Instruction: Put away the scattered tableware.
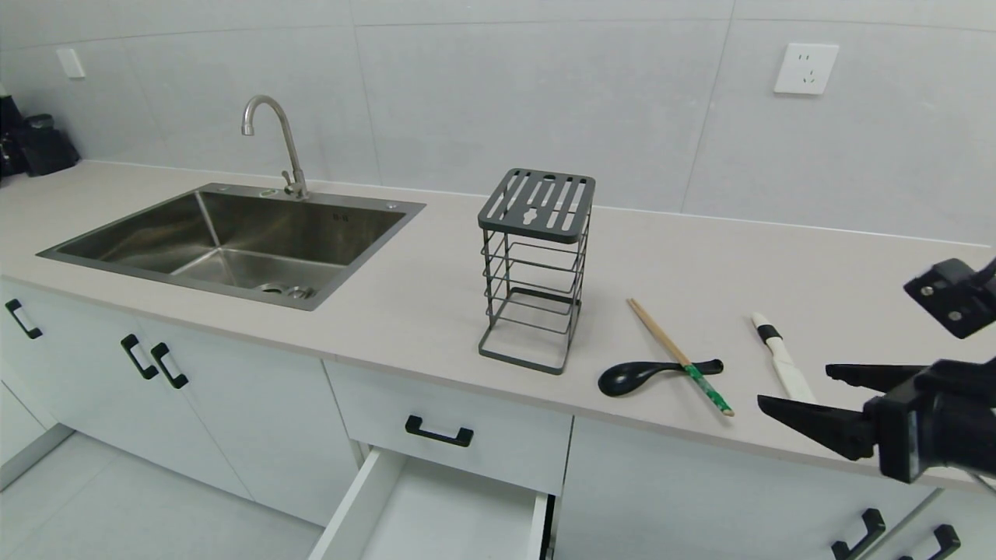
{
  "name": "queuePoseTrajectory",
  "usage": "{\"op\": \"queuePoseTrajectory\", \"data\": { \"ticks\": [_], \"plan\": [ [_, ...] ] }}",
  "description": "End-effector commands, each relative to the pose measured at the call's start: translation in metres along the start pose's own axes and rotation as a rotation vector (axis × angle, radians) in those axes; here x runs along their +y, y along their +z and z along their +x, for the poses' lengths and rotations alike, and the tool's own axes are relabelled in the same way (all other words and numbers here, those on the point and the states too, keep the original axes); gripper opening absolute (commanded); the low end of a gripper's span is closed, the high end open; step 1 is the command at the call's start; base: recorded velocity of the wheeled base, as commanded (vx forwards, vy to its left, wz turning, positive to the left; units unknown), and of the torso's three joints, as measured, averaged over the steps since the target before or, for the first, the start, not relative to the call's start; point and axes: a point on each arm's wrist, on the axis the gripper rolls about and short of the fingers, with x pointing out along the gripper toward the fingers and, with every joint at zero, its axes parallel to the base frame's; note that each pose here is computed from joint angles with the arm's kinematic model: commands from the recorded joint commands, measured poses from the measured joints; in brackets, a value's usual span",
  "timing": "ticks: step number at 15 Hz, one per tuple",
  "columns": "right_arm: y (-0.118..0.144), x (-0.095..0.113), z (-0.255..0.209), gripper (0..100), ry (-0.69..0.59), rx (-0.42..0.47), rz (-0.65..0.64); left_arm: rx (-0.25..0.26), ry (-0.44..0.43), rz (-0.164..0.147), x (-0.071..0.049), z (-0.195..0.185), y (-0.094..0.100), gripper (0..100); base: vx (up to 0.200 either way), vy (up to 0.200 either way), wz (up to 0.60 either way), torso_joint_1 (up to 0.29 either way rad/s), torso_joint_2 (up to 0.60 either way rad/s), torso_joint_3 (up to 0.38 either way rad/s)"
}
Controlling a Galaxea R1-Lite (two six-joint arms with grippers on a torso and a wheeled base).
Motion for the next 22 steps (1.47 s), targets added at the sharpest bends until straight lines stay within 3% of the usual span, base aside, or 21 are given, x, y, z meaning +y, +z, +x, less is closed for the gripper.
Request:
{"op": "queuePoseTrajectory", "data": {
  "ticks": [1, 5, 11, 22],
  "plan": [
    [0.004, 0.01, 0.033, 100, -0.009, 0.09, 0.002, 0.0, 0.0, 0.0, 0.0, 0.0, 0.0, 100, 0.0, 0.0, 0.0, 0.0, 0.0, 0.0],
    [0.008, 0.024, 0.063, 100, -0.052, 0.147, 0.07, 0.0, 0.0, 0.0, 0.0, 0.0, 0.0, 100, 0.0, 0.0, 0.0, 0.0, 0.0, 0.0],
    [-0.007, 0.022, 0.099, 100, -0.128, 0.266, 0.132, 0.0, 0.0, 0.0, 0.0, 0.0, 0.0, 100, 0.0, 0.0, 0.0, 0.0, 0.0, 0.0],
    [-0.001, 0.019, 0.129, 100, -0.236, 0.271, 0.161, 0.0, 0.0, 0.0, 0.0, 0.0, 0.0, 100, 0.0, 0.0, 0.0, 0.0, 0.0, 0.0]
  ]
}}
